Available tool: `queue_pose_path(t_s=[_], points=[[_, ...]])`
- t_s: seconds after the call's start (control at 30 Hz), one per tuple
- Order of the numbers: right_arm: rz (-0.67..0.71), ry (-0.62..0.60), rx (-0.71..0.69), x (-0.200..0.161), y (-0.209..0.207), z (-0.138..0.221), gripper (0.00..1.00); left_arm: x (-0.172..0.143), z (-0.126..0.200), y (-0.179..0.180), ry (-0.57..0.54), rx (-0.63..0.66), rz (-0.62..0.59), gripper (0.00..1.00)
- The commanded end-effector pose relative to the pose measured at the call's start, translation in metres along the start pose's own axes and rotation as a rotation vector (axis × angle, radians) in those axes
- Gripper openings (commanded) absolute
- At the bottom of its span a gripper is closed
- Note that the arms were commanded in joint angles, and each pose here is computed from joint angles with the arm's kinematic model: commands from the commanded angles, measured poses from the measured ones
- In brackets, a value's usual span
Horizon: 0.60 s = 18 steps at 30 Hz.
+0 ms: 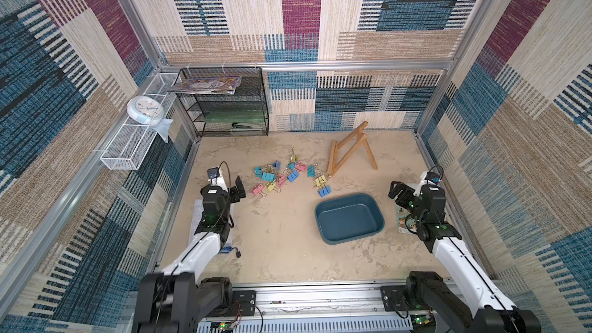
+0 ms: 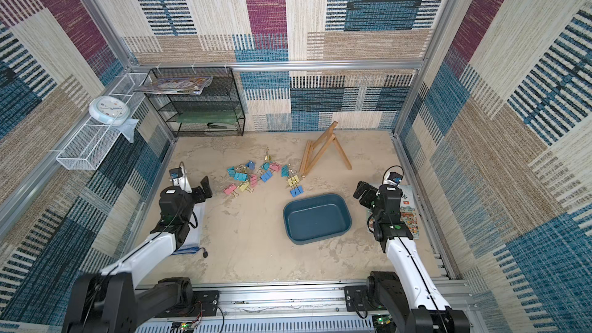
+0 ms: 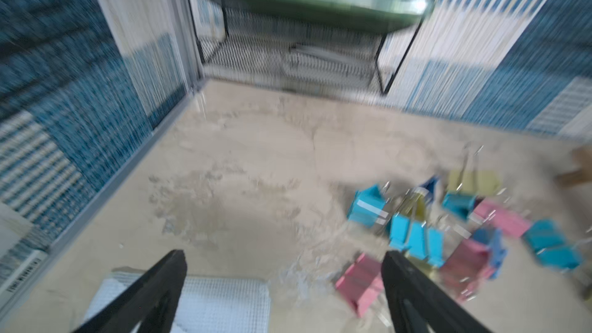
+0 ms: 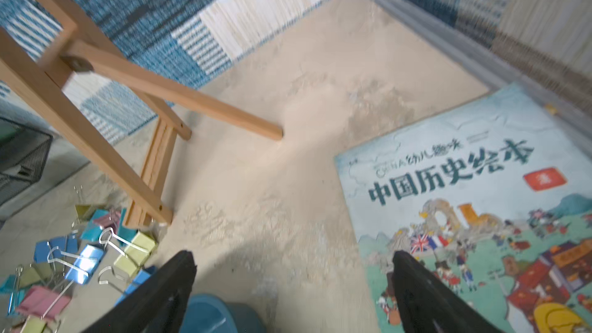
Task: Put the binder clips in the storage box
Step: Adjust the storage box at the center of the board.
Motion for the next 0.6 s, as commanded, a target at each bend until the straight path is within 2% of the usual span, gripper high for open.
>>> queue_pose_path(t_s=[0.0,0.07,0.27,0.43,0.5,0.57], points=[[-0.036,0.214,0.021,-0.032,-0.002,-0.007,1.00,-0.015,0.034,0.000,0.098,0.020,0.264,0.99],[-0.035,0.283,0.040,-0.041,-0.001,-0.014,1.00,-0.015,0.053,-0.007,0.121,-0.034,0.380,0.99],[-0.004,0.439,0.157,-0.062,0.008,-0.026,0.97,-0.031,0.088,-0.045,0.322,-0.249,0.508,0.99],[-0.014,0.459,0.200,-0.068,0.010,-0.027,0.89,-0.054,0.106,-0.077,0.494,-0.346,0.433,0.99],[-0.014,0.462,0.201,-0.071,0.008,-0.026,0.79,-0.060,0.110,-0.088,0.541,-0.371,0.389,0.99],[-0.005,0.465,0.195,-0.074,0.006,-0.025,0.64,-0.064,0.112,-0.100,0.582,-0.385,0.324,0.99]])
Point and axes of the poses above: each gripper's point midway between its finger pads, its own z axis back along the fingers, its own y axis along the line the jaws close on, x = y × z, the point moved 6 cm from there along z, back along the fingers, and after that the axes turned 3 degrees about -z, right-handed, at the moved point
